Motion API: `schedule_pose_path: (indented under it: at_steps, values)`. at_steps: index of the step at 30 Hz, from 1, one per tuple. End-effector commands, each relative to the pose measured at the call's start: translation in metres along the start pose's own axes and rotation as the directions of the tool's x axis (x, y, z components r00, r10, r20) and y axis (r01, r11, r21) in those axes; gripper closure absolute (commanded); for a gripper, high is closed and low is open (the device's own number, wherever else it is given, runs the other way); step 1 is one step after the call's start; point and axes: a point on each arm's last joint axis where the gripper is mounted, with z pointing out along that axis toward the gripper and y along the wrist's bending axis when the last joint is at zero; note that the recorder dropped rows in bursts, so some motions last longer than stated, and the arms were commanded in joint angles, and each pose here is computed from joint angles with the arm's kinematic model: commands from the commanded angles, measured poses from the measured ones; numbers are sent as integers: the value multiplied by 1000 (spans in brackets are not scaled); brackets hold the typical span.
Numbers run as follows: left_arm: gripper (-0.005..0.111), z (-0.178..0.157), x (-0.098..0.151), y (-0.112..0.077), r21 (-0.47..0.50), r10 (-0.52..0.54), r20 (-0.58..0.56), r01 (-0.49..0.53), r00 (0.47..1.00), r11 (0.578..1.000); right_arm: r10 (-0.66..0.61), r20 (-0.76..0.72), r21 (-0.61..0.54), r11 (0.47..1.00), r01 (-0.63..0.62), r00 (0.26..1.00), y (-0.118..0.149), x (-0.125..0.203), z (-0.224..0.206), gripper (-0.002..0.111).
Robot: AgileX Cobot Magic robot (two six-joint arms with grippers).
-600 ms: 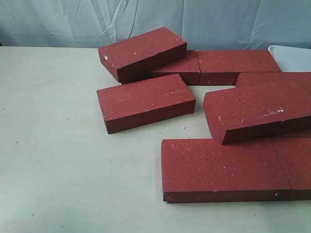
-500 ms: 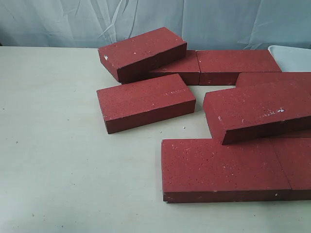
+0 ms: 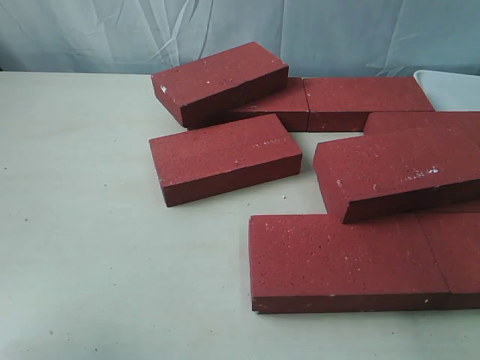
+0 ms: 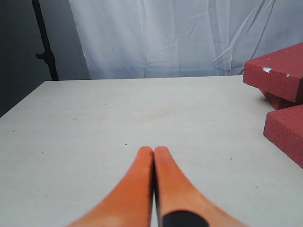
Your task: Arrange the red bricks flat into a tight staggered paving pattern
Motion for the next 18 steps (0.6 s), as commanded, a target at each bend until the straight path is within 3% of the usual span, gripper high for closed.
schedule_pose_path:
  at_steps: [1, 8, 14, 18]
  values:
    - [107, 0, 1, 0, -3, 6, 0, -6, 1000, 1000, 3, 27, 3, 1000, -3, 1000, 0, -2, -1, 109]
    - [107, 0, 1, 0, -3, 6, 0, -6, 1000, 1000, 43, -10, 19, 999, -42, 999, -2, -1, 0, 109]
    - [107, 0, 1, 0, -3, 6, 0, -6, 1000, 1000, 32, -282, 0, 999, -33, 959, 4, -45, 24, 109]
    - [107, 0, 1, 0, -3, 6, 0, -6, 1000, 1000, 28, -515, -4, 999, -34, 857, 7, -68, 53, 109]
